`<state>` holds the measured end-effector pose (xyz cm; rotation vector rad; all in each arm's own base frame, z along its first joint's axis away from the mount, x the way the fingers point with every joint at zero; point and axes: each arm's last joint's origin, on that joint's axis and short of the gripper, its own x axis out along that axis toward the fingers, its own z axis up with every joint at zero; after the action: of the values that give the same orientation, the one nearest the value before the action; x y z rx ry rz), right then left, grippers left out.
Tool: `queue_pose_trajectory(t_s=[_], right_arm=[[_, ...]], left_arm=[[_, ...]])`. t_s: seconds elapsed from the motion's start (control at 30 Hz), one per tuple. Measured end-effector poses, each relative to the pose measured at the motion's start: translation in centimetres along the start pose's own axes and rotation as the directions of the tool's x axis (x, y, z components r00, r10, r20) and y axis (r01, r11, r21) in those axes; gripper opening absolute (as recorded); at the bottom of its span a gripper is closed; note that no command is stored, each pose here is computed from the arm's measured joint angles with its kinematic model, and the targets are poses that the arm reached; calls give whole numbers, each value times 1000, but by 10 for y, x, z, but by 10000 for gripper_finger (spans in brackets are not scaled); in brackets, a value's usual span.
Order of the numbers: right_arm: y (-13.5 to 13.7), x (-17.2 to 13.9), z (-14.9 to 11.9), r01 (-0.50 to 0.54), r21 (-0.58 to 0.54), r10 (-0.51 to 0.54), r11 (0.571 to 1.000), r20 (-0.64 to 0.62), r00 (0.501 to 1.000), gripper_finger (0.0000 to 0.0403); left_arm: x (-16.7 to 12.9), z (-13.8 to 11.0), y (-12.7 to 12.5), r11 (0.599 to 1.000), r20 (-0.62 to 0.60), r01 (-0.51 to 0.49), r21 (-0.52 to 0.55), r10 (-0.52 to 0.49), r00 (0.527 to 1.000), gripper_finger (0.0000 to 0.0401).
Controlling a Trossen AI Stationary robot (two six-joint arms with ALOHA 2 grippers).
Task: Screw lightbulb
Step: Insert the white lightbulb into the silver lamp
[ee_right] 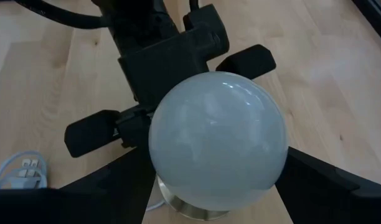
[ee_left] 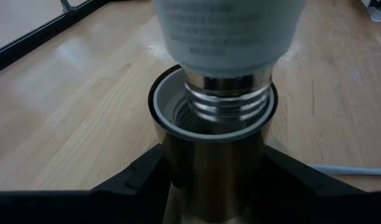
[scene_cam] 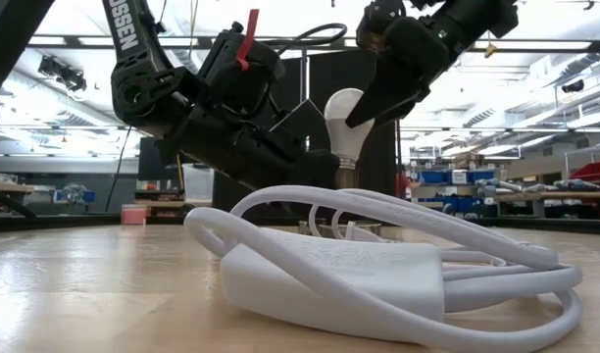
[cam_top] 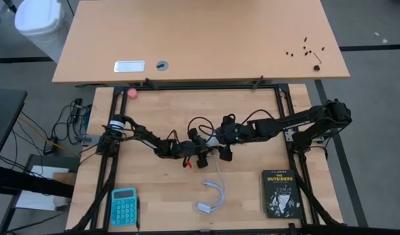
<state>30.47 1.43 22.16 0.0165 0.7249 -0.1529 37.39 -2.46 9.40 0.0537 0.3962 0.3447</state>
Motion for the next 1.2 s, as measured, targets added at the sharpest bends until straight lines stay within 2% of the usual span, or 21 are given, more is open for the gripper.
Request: queue_pose_trajectory(t_s=[0.3,0.67,1.0,1.2], right_arm=[[-2,17,-7,-12,-17,12,1000,-46,999,310],[-2,18,-2,-15,-43,15,999,0,1000,340],[-1,13,11,-38,-34,40,999,54,998,346],[4,4,24,-47,-54,47,997,9,999,346]], left_arm=[[0,1,0,1000,14,1,-7,-1,1000,208],[0,1,0,1000,11,1,-5,-1,1000,208],[0,1,0,1000,11,1,-6,-1,1000,208],[0,0,0,1000,9,1,-8,-1,1000,208]])
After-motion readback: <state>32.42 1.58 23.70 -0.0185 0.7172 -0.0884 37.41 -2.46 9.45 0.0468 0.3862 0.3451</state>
